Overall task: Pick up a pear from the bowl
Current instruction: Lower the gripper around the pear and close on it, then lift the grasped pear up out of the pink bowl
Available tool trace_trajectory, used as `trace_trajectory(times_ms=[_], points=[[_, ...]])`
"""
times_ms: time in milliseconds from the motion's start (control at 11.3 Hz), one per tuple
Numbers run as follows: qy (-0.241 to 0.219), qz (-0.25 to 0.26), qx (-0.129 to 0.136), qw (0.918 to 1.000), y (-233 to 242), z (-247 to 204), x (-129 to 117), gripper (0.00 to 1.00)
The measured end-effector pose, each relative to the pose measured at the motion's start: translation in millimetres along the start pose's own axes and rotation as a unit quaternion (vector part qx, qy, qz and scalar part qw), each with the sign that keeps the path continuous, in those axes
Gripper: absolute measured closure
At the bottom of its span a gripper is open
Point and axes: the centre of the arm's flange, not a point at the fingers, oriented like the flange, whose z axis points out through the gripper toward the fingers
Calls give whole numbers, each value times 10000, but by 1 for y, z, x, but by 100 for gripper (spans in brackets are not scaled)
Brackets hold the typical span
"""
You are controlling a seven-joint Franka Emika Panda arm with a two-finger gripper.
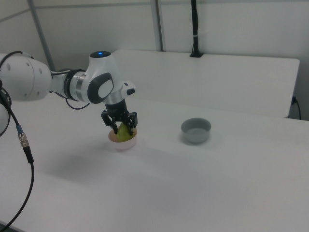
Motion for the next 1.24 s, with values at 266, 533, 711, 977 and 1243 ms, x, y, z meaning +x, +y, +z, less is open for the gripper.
trace_trajectory(times_ms=[266, 533, 711, 977, 1243], points=[[3, -35, -28, 10000, -2, -1, 1, 36], [4, -43, -34, 10000, -2, -1, 1, 36], [55, -42, -41, 10000, -2, -7, 2, 36], [279, -17, -73, 9996, 1, -42, 3, 36], [309, 236, -103, 9992, 39, -103, -7, 36]])
